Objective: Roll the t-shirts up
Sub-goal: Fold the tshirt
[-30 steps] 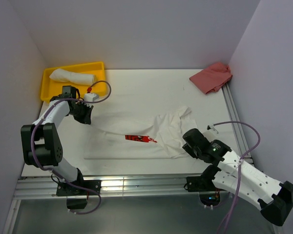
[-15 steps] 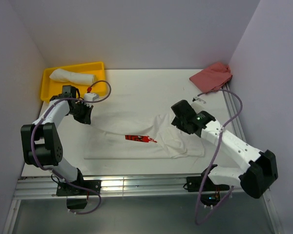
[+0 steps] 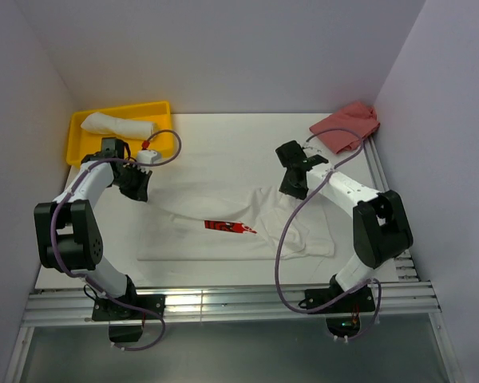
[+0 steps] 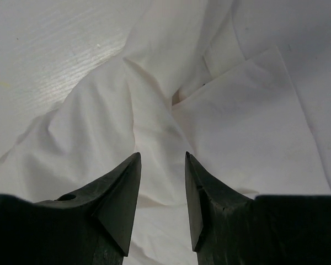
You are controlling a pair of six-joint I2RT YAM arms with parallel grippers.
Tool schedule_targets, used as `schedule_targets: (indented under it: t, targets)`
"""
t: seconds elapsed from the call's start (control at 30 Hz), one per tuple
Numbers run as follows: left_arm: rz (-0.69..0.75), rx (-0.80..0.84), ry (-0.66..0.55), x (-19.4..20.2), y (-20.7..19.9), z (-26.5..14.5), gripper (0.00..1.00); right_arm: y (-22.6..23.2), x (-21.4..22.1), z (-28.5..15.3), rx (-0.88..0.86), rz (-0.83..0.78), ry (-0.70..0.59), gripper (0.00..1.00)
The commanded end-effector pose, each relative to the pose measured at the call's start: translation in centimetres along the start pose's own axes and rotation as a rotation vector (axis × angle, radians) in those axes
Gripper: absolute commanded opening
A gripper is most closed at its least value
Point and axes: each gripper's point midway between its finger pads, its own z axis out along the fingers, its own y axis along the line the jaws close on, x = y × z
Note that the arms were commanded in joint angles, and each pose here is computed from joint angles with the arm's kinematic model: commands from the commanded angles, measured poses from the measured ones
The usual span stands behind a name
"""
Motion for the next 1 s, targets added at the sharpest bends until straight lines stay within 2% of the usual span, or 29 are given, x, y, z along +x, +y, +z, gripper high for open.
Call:
schedule_targets:
  t: [0.0,0.6,0.73,0.97]
  targets:
    - [0.003,-0.017,-0.023,-1.2,0.7,-0.5,0.0,1.5,-1.8,0.4,-0.057,-0.013,-0.016,0.44]
    - [-0.04,-0.017,-0.024,-2.5,1.5,0.0,0.0,0.5,-2.1,2.7,-0.022,-0.028,0.025,0.33]
    - [-0.045,-0.018,-0.02,-2.5,1.6,0.2,0.0,0.3,-2.3,2.2,-0.036,-0.028,0.015,0.39]
    - [-0.049,-0.022,-0.022,-2.6,1.6,0.2,0.0,0.6,-1.8,2.8,-0.055,-0.03,0.036,0.38]
